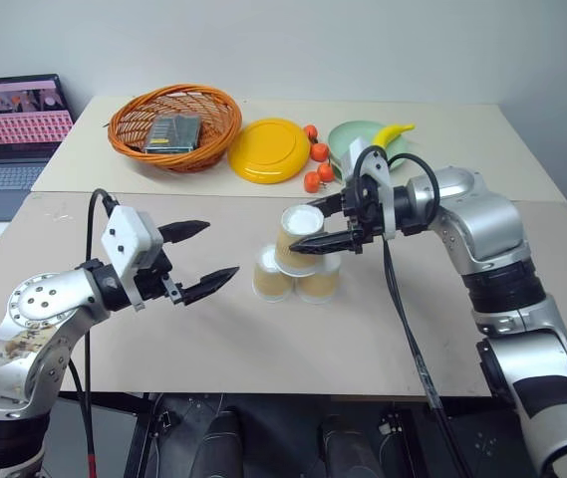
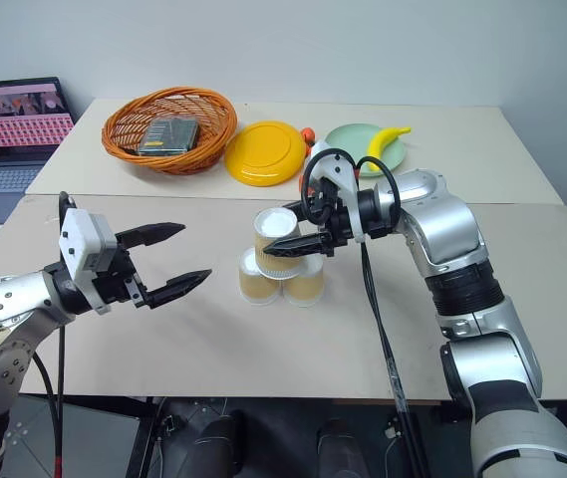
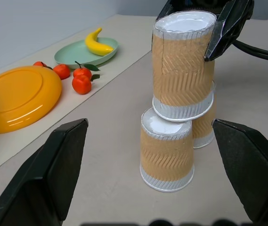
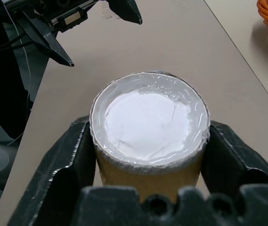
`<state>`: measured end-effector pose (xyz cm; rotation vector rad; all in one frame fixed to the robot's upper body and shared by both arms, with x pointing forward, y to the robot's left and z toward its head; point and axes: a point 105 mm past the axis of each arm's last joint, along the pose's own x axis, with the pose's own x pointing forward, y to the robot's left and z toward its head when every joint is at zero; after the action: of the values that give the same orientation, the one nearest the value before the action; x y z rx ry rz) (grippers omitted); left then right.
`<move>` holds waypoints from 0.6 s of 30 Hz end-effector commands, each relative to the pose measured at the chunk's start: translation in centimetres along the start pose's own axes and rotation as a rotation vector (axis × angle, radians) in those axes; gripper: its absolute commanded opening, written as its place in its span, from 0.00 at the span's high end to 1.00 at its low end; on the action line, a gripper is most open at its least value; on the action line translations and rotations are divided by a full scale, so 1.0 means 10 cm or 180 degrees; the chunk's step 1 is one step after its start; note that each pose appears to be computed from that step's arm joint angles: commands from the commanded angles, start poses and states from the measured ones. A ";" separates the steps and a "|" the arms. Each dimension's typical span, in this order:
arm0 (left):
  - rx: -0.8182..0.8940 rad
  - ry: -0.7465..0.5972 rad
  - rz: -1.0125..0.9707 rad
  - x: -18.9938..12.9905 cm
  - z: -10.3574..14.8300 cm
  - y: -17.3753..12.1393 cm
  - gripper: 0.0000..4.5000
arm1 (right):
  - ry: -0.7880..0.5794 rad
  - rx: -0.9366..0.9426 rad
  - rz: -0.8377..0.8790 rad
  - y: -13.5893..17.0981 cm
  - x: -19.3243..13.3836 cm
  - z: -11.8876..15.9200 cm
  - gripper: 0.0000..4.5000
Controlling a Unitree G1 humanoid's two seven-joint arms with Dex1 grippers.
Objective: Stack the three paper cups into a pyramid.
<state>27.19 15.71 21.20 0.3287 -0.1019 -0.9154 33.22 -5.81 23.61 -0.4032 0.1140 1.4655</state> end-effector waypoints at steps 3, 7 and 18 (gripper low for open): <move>0.0095 -0.0065 0.0019 -0.02 0.09 0.01 0.00 | -0.0080 -0.0240 -0.0095 -0.05 -0.06 0.14 0.02; 0.0088 -0.0066 0.0033 -0.02 0.08 0.02 0.00 | -0.0152 -0.0359 -0.0128 -0.07 -0.09 0.29 0.02; 0.0056 -0.0086 0.0024 0.01 0.05 0.04 0.00 | -0.0369 -0.0581 -0.0171 -0.07 -0.26 0.79 0.02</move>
<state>27.45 15.93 20.97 0.3159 -0.0934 -0.9057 33.27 -5.50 29.17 -0.4430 -0.0316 1.4450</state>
